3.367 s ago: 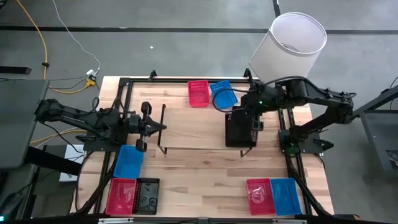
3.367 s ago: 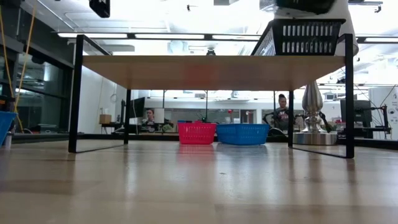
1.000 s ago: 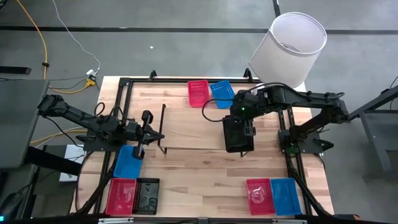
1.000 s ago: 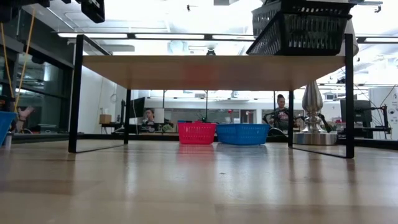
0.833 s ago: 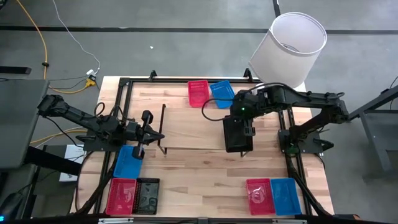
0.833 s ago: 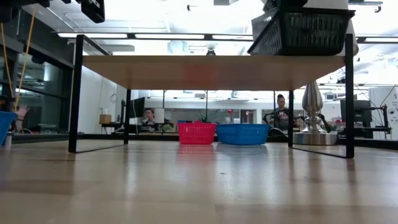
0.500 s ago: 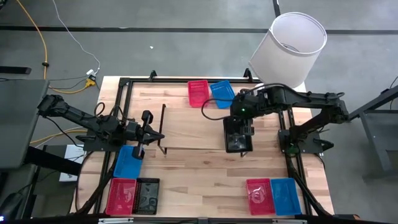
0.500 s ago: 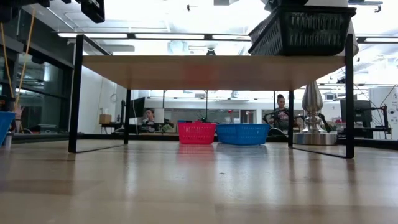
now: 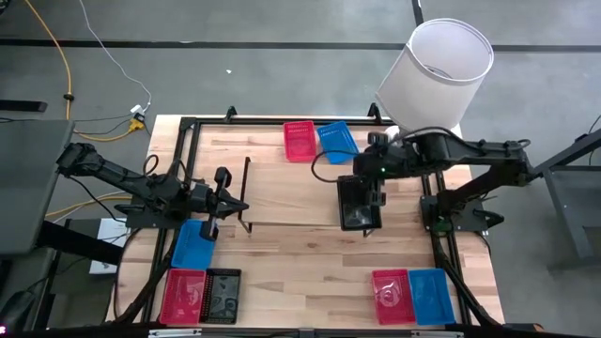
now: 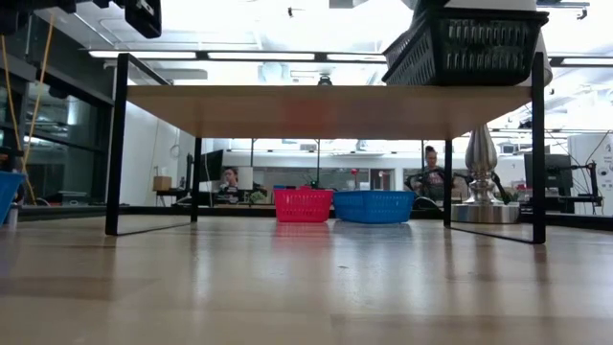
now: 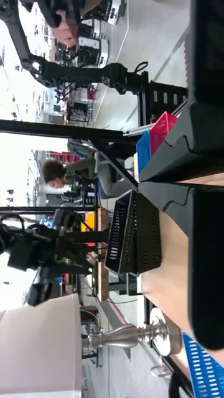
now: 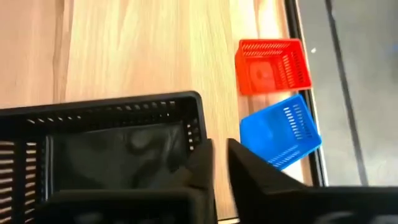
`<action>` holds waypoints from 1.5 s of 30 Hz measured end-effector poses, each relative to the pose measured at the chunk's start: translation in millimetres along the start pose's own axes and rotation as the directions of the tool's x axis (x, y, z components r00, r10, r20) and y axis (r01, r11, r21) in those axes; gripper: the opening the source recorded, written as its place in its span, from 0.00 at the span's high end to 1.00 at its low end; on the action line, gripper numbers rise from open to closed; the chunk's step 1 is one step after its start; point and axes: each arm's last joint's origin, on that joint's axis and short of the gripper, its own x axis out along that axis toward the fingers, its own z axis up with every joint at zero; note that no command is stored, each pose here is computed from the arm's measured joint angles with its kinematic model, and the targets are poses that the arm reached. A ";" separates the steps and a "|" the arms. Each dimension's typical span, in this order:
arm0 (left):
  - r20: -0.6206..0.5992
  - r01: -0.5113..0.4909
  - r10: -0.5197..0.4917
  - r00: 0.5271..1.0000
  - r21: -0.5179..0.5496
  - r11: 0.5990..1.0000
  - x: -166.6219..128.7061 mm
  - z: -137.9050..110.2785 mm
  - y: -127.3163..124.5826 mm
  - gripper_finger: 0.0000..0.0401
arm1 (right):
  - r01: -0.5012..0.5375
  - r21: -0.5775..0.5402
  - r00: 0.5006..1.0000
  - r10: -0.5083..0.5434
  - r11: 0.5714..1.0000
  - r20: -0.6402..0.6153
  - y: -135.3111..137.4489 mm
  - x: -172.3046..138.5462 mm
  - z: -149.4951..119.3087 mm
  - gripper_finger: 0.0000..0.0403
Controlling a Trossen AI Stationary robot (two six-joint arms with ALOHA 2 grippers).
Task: Stack baskets on shelf by color
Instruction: Stack the top black bin on the black bin on the shelf
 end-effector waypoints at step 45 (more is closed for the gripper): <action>-0.001 -0.029 0.029 1.000 -0.008 1.000 -0.1 0.0 0.9 1.00 | 0.084 0.071 0.995 -0.080 0.994 -0.064 5.3 36.9 -19.7 1.00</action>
